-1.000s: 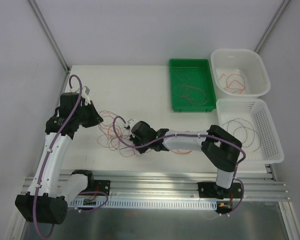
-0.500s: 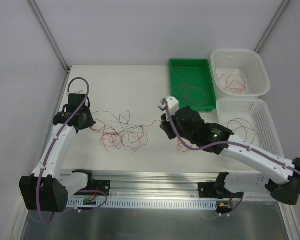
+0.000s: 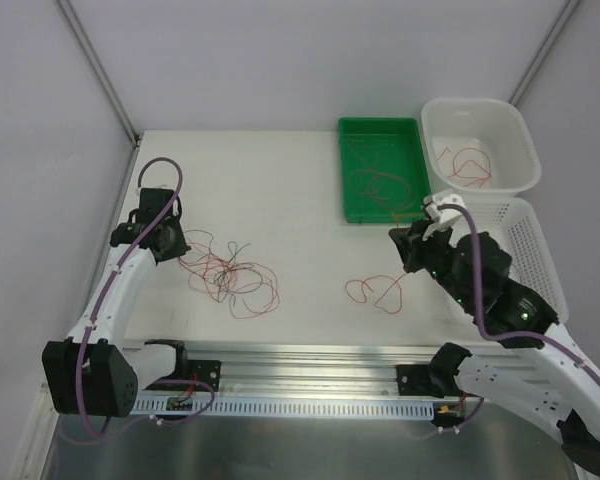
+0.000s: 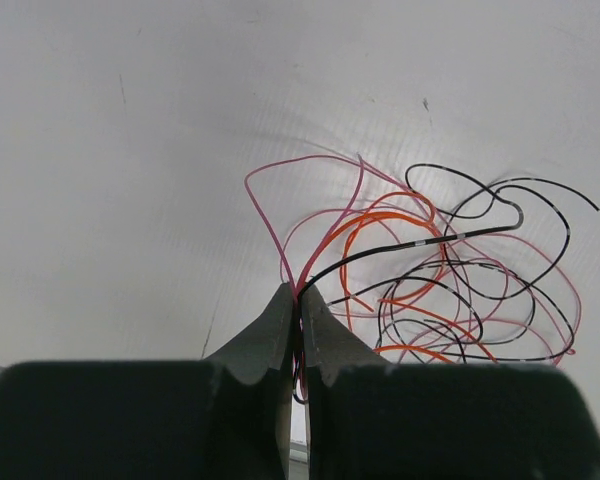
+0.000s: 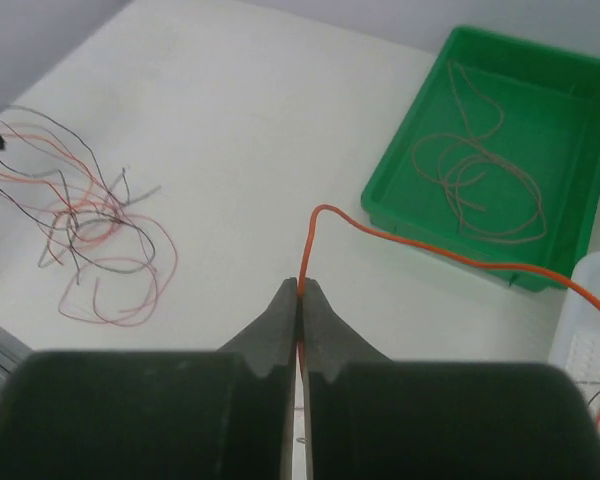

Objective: Untangle the cables

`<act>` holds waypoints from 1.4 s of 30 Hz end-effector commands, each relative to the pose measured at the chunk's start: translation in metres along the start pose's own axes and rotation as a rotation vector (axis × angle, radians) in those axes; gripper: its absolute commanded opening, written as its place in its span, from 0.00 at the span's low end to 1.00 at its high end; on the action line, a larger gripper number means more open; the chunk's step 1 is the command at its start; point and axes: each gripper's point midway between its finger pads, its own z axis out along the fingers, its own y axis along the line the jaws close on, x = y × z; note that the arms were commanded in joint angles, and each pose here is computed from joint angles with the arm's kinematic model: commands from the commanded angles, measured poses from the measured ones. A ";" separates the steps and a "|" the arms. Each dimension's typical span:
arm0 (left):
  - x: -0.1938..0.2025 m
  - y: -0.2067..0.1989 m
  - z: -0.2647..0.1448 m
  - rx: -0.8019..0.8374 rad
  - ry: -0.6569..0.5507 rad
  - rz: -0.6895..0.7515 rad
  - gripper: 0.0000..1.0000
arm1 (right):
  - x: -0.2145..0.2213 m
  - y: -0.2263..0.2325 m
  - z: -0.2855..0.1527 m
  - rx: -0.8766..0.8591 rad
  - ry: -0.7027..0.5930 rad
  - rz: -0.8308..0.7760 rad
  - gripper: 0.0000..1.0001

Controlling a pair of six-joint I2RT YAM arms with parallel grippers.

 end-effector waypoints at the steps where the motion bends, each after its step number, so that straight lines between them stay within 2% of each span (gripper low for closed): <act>1: 0.001 -0.010 0.001 0.067 0.011 0.012 0.01 | 0.064 0.000 0.031 0.035 0.207 -0.002 0.01; 6: 0.013 -0.036 0.002 0.218 0.064 0.032 0.04 | 0.142 0.002 0.062 0.060 0.389 0.068 0.01; 7: 0.016 -0.041 0.002 0.247 0.079 0.034 0.04 | 0.171 -0.001 0.065 0.081 0.461 0.069 0.01; 12: 0.032 -0.066 0.002 0.389 0.168 0.038 0.06 | 0.234 -0.006 0.068 0.158 0.650 0.133 0.01; 14: 0.037 -0.073 0.000 0.433 0.197 0.039 0.08 | 0.259 -0.005 0.064 0.186 0.746 0.150 0.02; 17: 0.043 -0.080 -0.001 0.461 0.214 0.053 0.12 | 0.281 -0.006 0.060 0.217 0.817 0.171 0.11; 18: 0.046 -0.082 -0.002 0.467 0.221 0.064 0.13 | 0.283 -0.005 0.060 0.218 0.823 0.178 0.20; 20: 0.048 -0.084 -0.002 0.476 0.228 0.066 0.19 | 0.286 0.004 0.061 0.175 0.838 0.205 0.30; 21: 0.049 -0.085 -0.003 0.480 0.230 0.070 0.21 | 0.289 0.008 0.062 0.162 0.850 0.214 0.39; 25: 0.046 -0.083 -0.004 0.470 0.206 0.070 0.30 | 0.292 0.018 0.063 0.131 0.873 0.200 0.49; 29: 0.041 -0.078 -0.005 0.443 0.170 0.067 0.33 | 0.290 0.027 0.068 0.104 0.885 0.161 0.51; 31: 0.039 -0.076 -0.006 0.429 0.155 0.064 0.42 | 0.286 0.029 0.073 0.106 0.881 0.134 0.52; 33: 0.036 -0.075 -0.007 0.424 0.139 0.063 0.44 | 0.286 0.030 0.073 0.110 0.894 0.095 0.52; 34: 0.036 -0.074 -0.007 0.423 0.139 0.062 0.50 | 0.286 0.027 0.074 0.130 0.895 0.073 0.52; 42: 0.035 -0.073 -0.008 0.418 0.128 0.060 0.53 | 0.294 0.024 0.083 0.189 0.935 -0.049 0.49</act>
